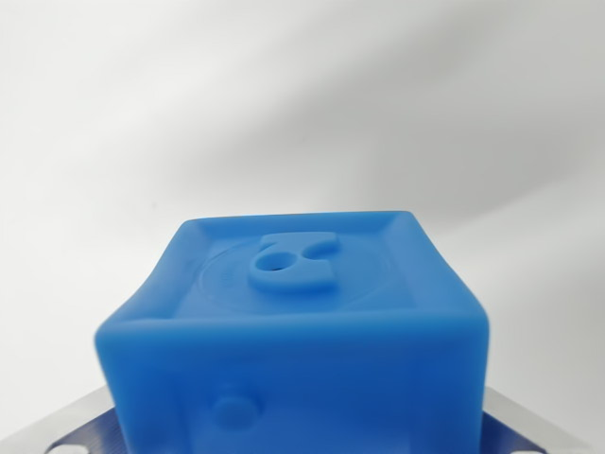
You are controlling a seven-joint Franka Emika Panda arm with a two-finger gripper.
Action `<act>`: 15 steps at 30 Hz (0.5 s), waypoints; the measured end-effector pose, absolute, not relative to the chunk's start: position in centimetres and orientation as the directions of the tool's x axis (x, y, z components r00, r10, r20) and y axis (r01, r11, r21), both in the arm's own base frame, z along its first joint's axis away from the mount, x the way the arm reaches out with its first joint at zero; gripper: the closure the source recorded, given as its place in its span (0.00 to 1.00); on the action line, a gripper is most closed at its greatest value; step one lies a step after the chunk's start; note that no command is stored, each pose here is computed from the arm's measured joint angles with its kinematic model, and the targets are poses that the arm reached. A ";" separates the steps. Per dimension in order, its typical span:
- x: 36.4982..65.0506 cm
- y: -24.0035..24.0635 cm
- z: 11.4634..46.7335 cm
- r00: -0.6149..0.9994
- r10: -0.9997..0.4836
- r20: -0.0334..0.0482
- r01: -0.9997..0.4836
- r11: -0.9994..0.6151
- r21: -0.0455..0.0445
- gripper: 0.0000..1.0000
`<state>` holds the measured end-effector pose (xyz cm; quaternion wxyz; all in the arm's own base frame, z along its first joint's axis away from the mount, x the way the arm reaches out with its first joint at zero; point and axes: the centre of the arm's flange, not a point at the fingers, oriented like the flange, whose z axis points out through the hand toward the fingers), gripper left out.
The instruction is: Stack cube
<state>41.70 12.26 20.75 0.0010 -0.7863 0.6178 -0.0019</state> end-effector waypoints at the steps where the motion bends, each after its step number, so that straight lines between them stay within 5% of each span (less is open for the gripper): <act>1: 41.7 12.3 21.1 0.236 -0.972 0.002 -0.972 -0.236 -0.004 1.00; 15: 41.7 12.2 25.3 0.248 -0.969 0.003 -0.969 -0.248 -0.009 1.00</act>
